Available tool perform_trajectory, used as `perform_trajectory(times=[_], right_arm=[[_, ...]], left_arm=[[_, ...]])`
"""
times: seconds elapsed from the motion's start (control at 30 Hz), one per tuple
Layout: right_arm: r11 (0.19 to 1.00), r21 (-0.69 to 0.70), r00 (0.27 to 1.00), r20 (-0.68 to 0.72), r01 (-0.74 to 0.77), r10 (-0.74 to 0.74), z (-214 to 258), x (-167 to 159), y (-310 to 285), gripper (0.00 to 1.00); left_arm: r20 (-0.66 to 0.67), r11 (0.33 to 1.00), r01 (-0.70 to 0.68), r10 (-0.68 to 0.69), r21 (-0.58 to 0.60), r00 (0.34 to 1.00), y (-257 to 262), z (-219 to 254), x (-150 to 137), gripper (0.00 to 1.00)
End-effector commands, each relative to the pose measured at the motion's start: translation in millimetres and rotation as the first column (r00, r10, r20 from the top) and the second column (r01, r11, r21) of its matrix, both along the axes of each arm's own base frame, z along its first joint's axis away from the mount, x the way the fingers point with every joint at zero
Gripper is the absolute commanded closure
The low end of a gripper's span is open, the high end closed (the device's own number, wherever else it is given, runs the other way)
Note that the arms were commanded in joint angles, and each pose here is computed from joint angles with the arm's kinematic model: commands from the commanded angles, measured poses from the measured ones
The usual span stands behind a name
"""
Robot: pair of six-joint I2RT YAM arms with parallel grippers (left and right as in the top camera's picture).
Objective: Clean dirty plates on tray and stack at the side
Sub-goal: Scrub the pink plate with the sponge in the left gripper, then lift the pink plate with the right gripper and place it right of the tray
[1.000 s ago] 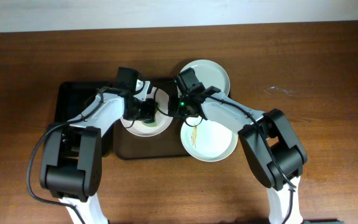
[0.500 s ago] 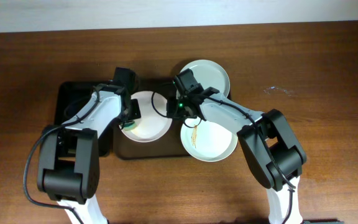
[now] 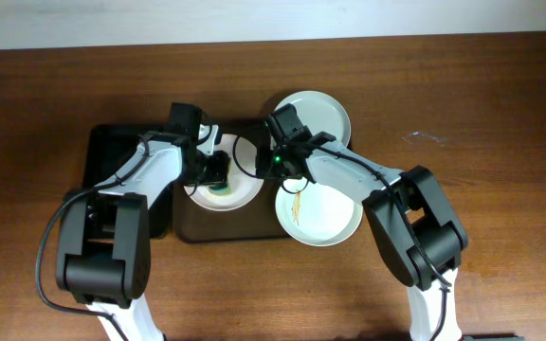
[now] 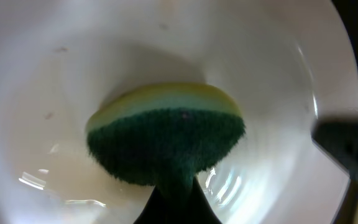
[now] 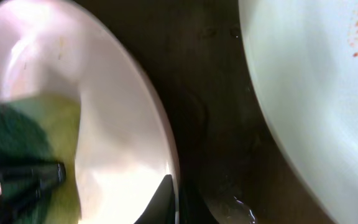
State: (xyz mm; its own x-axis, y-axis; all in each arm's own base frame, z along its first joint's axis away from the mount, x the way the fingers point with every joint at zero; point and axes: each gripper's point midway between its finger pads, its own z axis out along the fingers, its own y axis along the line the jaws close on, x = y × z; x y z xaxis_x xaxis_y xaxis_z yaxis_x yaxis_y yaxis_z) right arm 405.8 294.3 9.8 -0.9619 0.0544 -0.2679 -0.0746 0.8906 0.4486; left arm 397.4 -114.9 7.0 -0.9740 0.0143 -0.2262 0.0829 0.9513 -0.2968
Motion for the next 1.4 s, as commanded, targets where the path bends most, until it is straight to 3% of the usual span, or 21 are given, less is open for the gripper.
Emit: perform_trajectory(times=[0.0, 0.17, 0.33, 0.43, 0.53, 0.7, 0.83, 0.97, 1.1, 1.2, 1.3, 1.37], right_arm=[[1.0, -0.005, 1.0, -0.018, 0.001, -0.001, -7.7, -1.9, 0.5, 0.96], [1.0, -0.004, 1.0, -0.018, 0.0, 0.0, -7.7, -1.9, 0.5, 0.96], [1.0, -0.004, 1.0, -0.018, 0.001, -0.001, -7.6, -1.8, 0.6, 0.96], [1.0, -0.004, 1.0, -0.018, 0.001, -0.001, -7.6, -1.8, 0.7, 0.96], [1.0, -0.004, 1.0, -0.019, 0.0, 0.0, -7.6, -2.0, 0.6, 0.96], [1.0, -0.008, 1.0, -0.026, 0.001, -0.001, -8.5, -3.5, -0.3, 0.96], [1.0, -0.01, 1.0, -0.028, 0.001, -0.001, -8.9, -4.0, -0.7, 0.96], [1.0, -0.01, 1.0, -0.028, 0.001, -0.001, -8.9, -4.0, -0.7, 0.96], [1.0, -0.01, 1.0, -0.028, 0.0, -0.001, -8.9, -4.0, -0.7, 0.96], [1.0, -0.011, 1.0, -0.031, 0.0, 0.0, -9.2, -4.7, -0.8, 0.96], [1.0, -0.017, 0.999, -0.045, -0.02, 0.019, -10.9, -9.4, -1.8, 0.96], [0.996, 0.043, 0.996, -0.059, -0.072, 0.074, -3.9, -14.2, 6.2, 0.96]], left_arm=[[0.057, 0.965, -0.189, 0.181, 0.18, 0.982, 35.3, -20.5, 16.9, 1.0], [0.129, 0.936, -0.277, 0.253, 0.218, 0.959, 47.6, -14.0, 32.2, 0.99], [-0.078, 0.939, -0.212, 0.241, 0.27, 0.967, 49.2, -21.2, -15.0, 0.99], [-0.208, 0.991, -0.072, 0.095, 0.115, 0.974, 18.4, -20.4, -40.5, 0.99], [-0.211, 0.993, 0.065, -0.085, -0.098, 0.974, -22.5, -9.4, -48.8, 1.0], [-0.076, 0.991, 0.102, -0.109, -0.089, 0.991, -33.8, -7.0, -21.2, 1.0], [0.016, 0.994, 0.025, -0.026, 0.102, 1.0, -3.2, -12.7, 4.8, 0.99], [0.132, 0.924, -0.219, 0.186, 0.313, 0.974, 48.3, -10.0, 28.1, 0.99], [0.097, 0.904, -0.239, 0.219, 0.354, 0.971, 61.2, -12.0, 18.4, 1.0], [0.0, 0.897, -0.2, 0.218, 0.394, 0.976, 65.2, -4.1, 0.7, 0.99], [-0.04, 0.935, -0.141, 0.162, 0.324, 0.986, 53.0, 38.5, 14.2, 1.0], [0.003, 0.992, -0.086, 0.086, 0.095, 0.996, 25.4, 109.4, 43.2, 1.0]])
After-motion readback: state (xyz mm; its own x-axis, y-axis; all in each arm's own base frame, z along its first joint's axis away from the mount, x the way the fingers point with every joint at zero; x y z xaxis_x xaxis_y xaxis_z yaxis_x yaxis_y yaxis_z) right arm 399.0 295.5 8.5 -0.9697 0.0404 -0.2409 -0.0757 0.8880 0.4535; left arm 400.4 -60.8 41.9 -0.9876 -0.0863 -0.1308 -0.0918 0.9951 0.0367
